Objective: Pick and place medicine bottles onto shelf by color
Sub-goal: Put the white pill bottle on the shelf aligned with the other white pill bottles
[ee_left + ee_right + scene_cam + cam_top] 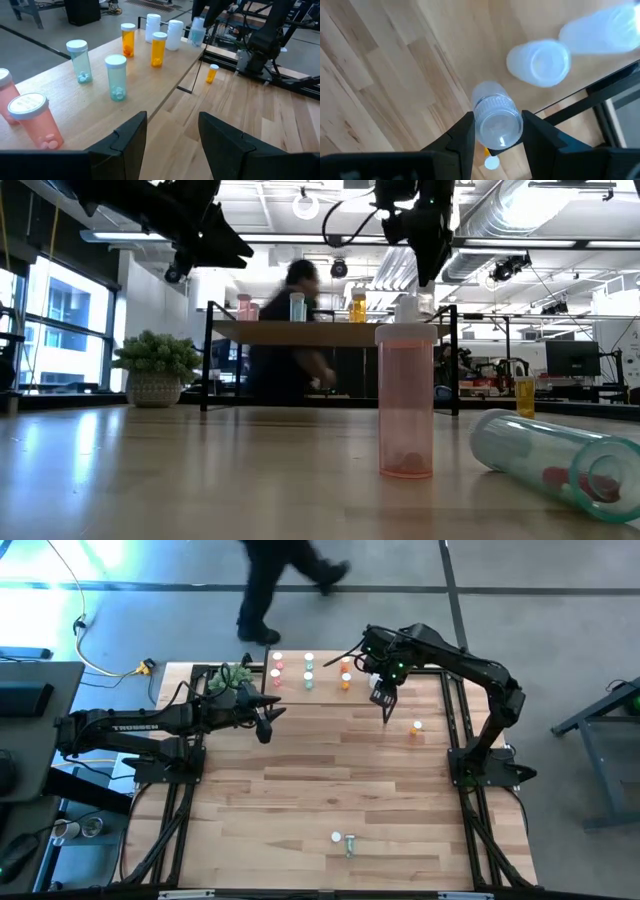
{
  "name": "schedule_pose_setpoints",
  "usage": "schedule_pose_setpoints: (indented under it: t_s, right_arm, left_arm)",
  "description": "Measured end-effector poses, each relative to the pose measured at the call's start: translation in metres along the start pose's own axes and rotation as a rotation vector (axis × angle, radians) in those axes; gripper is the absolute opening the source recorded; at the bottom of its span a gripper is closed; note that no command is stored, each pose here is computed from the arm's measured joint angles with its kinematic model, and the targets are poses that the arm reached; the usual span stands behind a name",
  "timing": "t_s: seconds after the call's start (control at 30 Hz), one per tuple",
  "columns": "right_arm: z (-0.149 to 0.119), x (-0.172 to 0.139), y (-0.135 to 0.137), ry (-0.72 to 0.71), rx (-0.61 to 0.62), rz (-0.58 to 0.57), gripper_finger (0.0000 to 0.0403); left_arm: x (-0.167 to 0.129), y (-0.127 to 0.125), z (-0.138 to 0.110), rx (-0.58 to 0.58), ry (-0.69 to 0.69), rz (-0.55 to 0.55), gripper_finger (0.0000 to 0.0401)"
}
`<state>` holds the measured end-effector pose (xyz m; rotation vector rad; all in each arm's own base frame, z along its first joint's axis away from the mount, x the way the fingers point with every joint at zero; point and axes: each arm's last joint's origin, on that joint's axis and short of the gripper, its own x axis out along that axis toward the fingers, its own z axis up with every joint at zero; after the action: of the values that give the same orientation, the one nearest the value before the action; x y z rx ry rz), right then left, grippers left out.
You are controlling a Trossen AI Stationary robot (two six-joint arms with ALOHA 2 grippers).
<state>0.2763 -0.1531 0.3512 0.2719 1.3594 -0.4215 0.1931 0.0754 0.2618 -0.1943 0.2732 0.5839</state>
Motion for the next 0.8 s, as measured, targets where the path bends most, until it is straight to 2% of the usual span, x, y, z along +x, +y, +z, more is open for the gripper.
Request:
schedule_pose_setpoints:
  t_s: [0.17,0.43,0.8]
  right_arm:
    - [0.002,-0.004,0.0,0.004,-0.001,0.001,0.012]
    - [0.013,0.017,0.002,0.063,-0.028,0.024,0.012]
    - [0.016,0.018,0.002,0.046,-0.034,0.023,0.012]
  left_arm:
    - [0.0,0.0,0.0,-0.003,-0.001,0.001,0.017]
    - [0.0,0.0,0.0,-0.004,0.0,-0.002,0.017]
    - [0.0,0.0,0.0,0.0,0.0,-0.003,0.017]
